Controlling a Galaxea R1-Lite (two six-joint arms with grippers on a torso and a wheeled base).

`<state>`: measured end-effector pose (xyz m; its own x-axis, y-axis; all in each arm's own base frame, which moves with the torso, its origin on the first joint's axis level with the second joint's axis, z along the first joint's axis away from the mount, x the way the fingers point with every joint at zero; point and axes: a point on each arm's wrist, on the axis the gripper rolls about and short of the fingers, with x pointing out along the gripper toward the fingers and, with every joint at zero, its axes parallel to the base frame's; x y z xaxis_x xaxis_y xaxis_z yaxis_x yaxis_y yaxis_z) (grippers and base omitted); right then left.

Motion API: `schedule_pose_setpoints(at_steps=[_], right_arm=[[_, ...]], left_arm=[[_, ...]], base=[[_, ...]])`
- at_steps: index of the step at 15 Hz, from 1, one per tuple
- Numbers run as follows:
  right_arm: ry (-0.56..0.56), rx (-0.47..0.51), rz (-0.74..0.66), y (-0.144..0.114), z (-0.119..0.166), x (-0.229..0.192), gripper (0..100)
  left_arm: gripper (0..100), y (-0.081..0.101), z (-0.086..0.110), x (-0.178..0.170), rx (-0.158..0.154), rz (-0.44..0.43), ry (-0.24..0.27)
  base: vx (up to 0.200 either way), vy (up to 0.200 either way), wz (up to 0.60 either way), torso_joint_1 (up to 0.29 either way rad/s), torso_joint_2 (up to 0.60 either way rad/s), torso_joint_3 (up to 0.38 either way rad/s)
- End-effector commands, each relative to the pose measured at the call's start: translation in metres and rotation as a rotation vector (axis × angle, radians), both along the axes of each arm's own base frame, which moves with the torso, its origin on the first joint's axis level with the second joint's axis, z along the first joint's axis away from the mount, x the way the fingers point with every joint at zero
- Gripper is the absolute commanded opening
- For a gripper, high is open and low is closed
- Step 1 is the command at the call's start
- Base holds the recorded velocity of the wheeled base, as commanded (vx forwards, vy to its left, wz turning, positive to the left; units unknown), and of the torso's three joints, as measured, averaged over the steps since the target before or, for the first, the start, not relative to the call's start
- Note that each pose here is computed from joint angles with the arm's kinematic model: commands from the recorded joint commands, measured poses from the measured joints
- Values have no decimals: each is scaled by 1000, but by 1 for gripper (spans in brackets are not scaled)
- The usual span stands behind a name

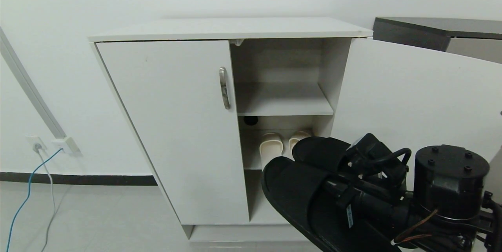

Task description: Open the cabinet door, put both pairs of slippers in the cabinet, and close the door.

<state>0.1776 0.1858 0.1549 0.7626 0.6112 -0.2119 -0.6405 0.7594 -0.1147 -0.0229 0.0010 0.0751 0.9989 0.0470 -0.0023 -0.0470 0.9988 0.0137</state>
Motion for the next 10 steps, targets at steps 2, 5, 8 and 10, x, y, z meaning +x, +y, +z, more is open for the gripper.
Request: schedule_pose_setpoints(at_steps=[2, 5, 8, 10], right_arm=[[-2, 1, -1, 0, 0, 0, 0], [-1, 2, -1, 0, 0, 0, 0], [-5, 3, -12, 2, 1, 3, 0], [-10, 22, -70, 7, 4, 8, 0]], left_arm=[[0, 0, 0, 0, 0, 1, 1], [0, 0, 0, 0, 0, 1, 1], [0, 0, 0, 0, 0, 2, 1], [0, 0, 0, 0, 0, 2, 1]], base=[[0, 0, 0, 0, 0, 0], [0, 0, 0, 0, 0, 0], [0, 0, 0, 0, 0, 0], [0, 0, 0, 0, 0, 0]])
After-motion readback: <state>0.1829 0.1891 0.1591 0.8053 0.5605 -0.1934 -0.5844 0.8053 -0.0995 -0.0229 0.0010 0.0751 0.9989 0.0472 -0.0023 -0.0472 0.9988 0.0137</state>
